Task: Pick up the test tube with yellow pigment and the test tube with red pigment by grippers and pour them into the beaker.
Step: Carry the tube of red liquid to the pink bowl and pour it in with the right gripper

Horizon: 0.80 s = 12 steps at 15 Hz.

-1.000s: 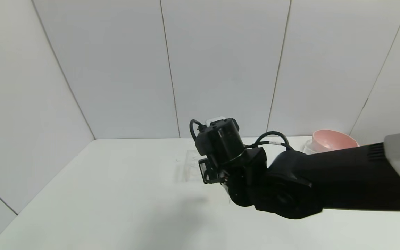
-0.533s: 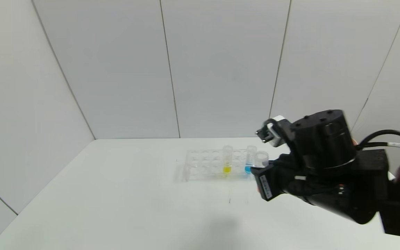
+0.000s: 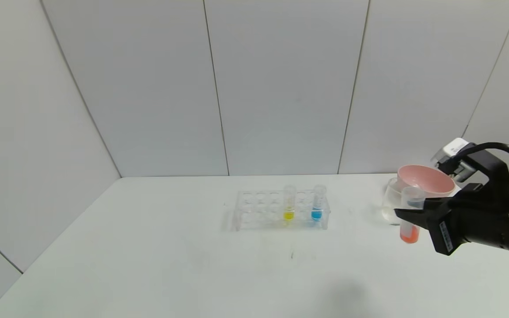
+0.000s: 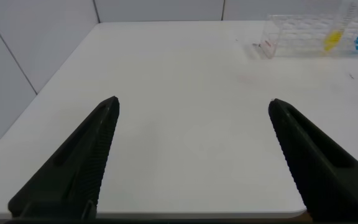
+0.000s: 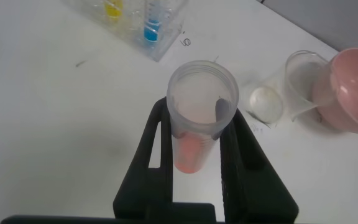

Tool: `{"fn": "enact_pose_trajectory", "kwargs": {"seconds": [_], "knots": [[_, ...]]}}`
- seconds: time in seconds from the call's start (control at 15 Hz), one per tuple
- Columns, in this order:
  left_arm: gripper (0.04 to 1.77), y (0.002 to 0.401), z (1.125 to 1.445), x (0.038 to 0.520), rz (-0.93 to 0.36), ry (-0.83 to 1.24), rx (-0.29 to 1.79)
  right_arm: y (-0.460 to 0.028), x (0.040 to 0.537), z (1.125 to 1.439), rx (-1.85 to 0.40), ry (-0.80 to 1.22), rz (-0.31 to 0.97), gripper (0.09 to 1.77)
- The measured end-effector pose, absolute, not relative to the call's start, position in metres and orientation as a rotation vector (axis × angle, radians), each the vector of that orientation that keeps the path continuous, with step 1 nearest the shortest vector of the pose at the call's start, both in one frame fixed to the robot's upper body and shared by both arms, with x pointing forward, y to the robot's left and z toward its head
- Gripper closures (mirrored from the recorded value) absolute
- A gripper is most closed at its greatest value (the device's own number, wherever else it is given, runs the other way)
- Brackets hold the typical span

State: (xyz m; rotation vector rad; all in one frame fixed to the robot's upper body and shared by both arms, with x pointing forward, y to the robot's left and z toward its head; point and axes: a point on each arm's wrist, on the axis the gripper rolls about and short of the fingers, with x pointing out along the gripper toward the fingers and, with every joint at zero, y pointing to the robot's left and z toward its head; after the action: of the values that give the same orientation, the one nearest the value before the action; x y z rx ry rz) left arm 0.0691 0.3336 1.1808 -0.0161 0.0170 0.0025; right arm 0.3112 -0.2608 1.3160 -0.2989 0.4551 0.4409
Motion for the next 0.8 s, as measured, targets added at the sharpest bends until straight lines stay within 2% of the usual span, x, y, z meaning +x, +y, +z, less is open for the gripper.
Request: {"fn": "enact_pose_trajectory", "kwargs": {"seconds": [0.27,0.8], "knots": [[0.09,0.334,1.181,0.069,0.002,0.017,-0.016,-0.301,0.327,1.317,-0.403,0.429,0.415,1.36],[0.09,0.334,1.181,0.069,0.003,0.017,-0.017,-0.342,0.389,1.324,-0.548,0.457,0.296,1.36]]}}
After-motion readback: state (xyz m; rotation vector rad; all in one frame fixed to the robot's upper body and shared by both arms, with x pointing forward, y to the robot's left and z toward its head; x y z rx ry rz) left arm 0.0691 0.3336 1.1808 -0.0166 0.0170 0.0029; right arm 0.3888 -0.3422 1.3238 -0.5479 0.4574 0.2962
